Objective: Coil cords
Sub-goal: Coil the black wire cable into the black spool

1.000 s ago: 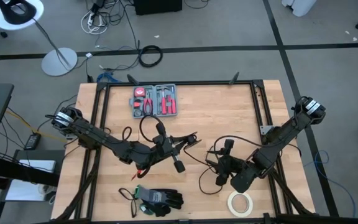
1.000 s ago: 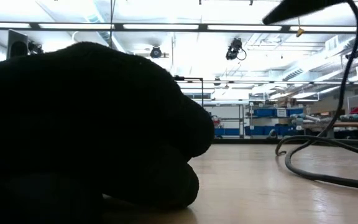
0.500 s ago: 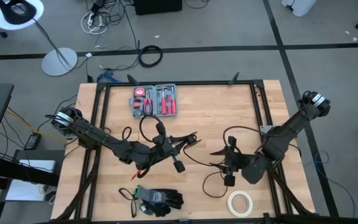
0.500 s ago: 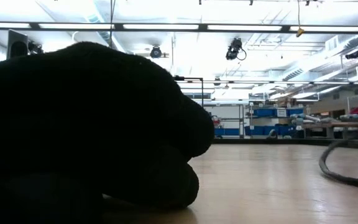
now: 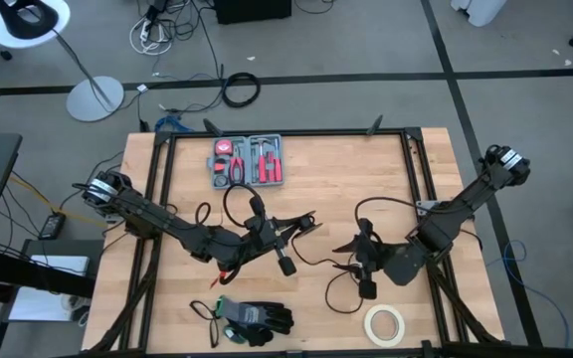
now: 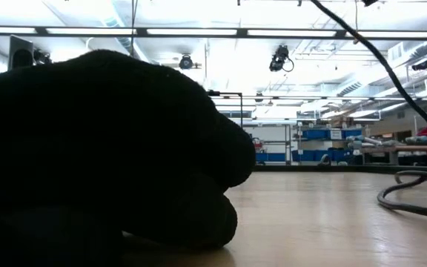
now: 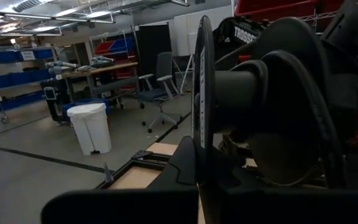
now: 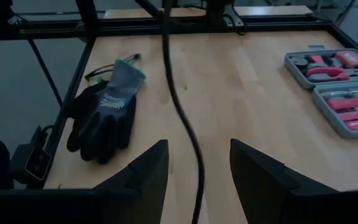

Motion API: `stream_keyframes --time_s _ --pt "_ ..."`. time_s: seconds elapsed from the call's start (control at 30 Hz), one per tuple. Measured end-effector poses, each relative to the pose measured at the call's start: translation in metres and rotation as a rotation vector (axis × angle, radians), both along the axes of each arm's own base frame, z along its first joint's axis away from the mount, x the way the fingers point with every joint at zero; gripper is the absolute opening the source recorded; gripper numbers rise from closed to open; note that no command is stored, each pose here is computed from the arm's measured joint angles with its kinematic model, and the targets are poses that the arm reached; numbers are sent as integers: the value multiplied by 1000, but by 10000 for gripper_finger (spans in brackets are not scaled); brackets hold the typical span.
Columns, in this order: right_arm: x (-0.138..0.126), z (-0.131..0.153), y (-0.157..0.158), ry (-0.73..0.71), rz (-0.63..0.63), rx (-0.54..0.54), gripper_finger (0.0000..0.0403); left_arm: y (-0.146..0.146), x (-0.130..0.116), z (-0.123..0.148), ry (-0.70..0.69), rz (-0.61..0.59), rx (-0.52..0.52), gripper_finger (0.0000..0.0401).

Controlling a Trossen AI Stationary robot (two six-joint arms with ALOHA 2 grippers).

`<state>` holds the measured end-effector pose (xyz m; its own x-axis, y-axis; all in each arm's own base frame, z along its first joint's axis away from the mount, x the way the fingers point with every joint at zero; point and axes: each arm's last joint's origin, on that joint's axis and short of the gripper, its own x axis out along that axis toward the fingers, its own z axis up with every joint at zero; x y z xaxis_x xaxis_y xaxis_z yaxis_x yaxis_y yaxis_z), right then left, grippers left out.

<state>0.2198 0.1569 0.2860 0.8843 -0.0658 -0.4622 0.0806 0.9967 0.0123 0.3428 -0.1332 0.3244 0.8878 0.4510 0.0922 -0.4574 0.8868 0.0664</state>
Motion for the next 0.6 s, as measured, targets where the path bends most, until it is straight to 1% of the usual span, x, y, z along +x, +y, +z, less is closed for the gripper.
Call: stream_keyframes --time_s 0.23,0.37,0.47,0.6 --pt "9 0 0 -32 0 2 168 0 0 0 0 0 0 0" --pt "18 -4 5 -50 40 -6 167 0 0 0 -2 0 1 0" --pt "26 -13 7 -28 64 -39 167 0 0 1 -6 1 4 0" --pt "30 -17 6 -19 57 -57 166 0 0 2 -12 2 7 0"
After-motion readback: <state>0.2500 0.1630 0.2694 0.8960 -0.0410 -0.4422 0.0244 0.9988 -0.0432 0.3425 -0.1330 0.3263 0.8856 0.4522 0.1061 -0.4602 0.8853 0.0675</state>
